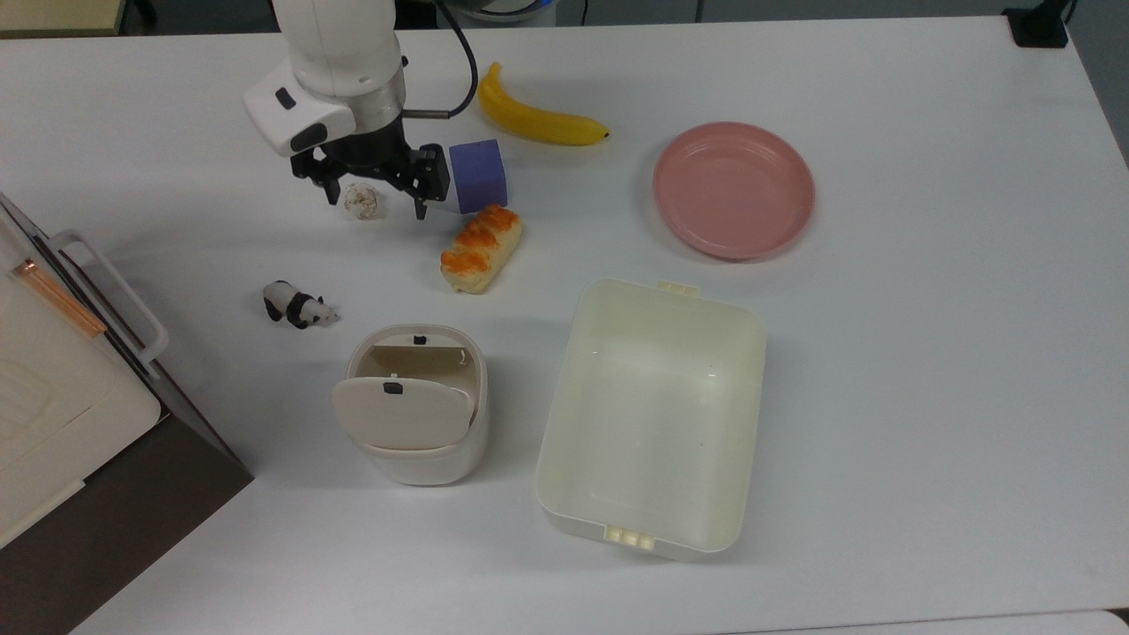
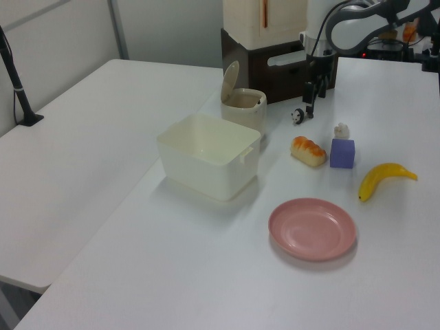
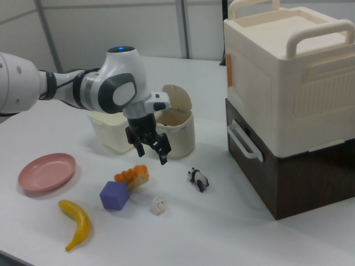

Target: Open the trash can

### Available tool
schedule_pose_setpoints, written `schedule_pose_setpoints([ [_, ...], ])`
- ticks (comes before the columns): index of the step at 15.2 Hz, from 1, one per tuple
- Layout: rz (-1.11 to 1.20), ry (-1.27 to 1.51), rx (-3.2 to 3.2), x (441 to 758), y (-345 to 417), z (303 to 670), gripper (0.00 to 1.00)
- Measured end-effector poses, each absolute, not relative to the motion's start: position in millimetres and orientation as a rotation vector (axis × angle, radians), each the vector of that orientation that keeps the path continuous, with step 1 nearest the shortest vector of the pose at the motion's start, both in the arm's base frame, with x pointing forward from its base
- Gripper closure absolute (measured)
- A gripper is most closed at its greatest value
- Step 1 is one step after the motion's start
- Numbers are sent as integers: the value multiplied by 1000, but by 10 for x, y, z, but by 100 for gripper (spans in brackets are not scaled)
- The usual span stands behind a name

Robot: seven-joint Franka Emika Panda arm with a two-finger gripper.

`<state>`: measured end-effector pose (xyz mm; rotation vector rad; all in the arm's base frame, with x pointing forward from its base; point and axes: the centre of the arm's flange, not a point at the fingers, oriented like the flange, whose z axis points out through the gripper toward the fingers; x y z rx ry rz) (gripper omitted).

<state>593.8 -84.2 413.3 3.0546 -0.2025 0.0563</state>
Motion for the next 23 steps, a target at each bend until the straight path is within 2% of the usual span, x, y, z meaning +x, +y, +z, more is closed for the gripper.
schedule_pose_setpoints([
  [7, 28, -184, 3052, 5599, -778, 3906, 0],
  [11, 41, -185, 3046, 5573, -796, 3955, 0],
  [13, 75, -188, 3042, 5593, -804, 4069, 0],
  [20, 158, -258, 3077, 5751, -813, 4973, 0],
  [23, 158, -267, 3085, 5768, -812, 5149, 0],
])
